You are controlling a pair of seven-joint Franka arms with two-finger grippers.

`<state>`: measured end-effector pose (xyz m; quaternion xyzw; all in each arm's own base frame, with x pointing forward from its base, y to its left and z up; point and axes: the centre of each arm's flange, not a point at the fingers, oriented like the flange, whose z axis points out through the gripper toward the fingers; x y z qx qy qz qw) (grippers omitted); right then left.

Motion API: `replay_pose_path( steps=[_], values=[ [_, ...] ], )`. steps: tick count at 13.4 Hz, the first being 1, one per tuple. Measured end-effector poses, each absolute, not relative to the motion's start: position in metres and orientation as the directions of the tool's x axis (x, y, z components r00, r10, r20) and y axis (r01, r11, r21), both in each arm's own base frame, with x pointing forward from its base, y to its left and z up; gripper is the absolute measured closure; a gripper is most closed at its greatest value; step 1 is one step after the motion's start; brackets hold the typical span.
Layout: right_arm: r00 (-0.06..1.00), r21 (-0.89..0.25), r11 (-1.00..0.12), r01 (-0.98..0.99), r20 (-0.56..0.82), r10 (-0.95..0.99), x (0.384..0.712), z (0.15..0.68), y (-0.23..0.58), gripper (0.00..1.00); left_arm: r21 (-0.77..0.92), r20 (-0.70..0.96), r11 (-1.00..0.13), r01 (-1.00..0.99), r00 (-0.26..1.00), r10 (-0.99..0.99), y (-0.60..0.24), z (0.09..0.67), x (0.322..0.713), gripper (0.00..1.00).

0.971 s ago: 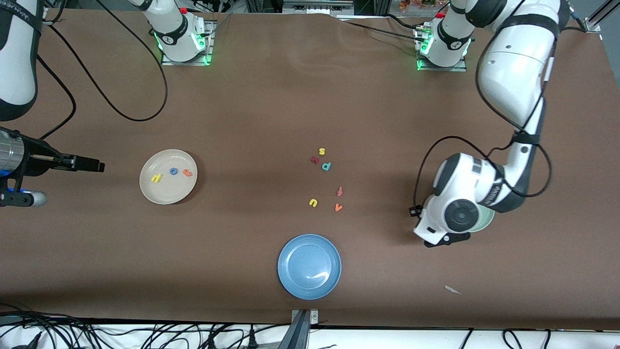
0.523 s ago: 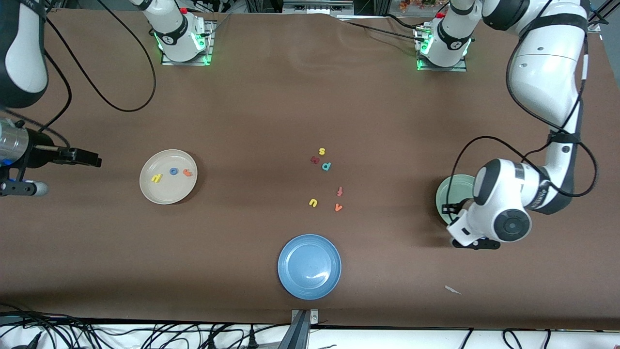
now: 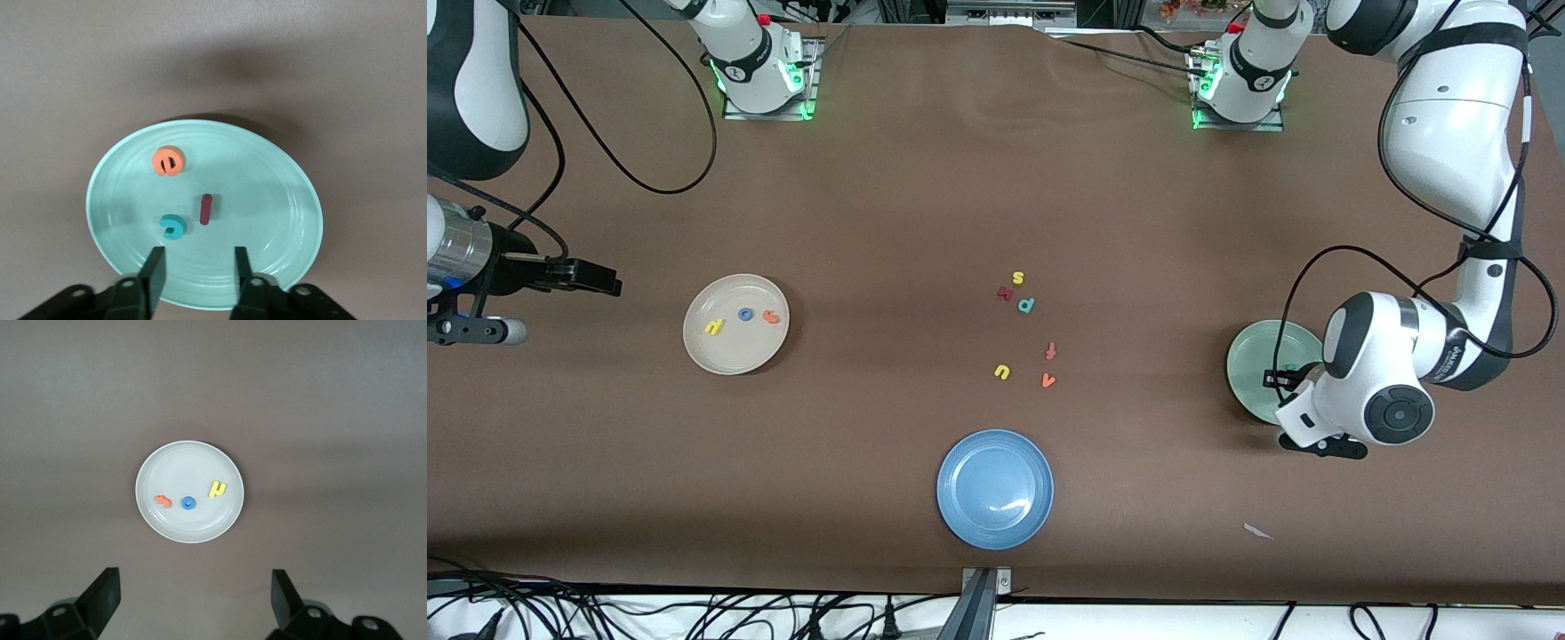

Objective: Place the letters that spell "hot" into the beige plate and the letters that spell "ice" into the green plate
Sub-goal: 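Carry the pink l to the green plate and open the left gripper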

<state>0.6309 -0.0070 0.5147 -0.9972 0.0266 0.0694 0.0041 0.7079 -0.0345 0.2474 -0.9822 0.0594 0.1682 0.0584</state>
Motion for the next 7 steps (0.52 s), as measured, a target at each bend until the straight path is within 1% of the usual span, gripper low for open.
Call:
replay_pose_path(
  steps=[1,2,4,7],
  values=[
    [0.989,-0.004,-0.999,-0.054,-0.139,-0.053,0.631,0.515,-0.007,0.0,-0.096,-0.33,-0.986,-0.135,0.939,-0.096,-0.033,0.253,0.709,0.34],
    [0.989,-0.004,-0.999,-0.054,-0.139,-0.053,0.631,0.514,-0.007,0.0,-0.098,-0.319,-0.986,-0.132,0.943,-0.095,-0.032,0.26,0.71,0.2],
    [0.989,-0.004,-0.999,-0.054,-0.14,-0.053,0.631,0.514,-0.008,0.0,-0.093,-0.299,-0.988,-0.126,0.95,-0.092,-0.032,0.273,0.712,0.01],
    [0.989,-0.004,-0.999,-0.055,-0.139,-0.053,0.631,0.514,-0.008,0.0,-0.066,-0.279,-0.992,-0.11,0.956,-0.088,-0.036,0.289,0.713,0.0]
  ],
)
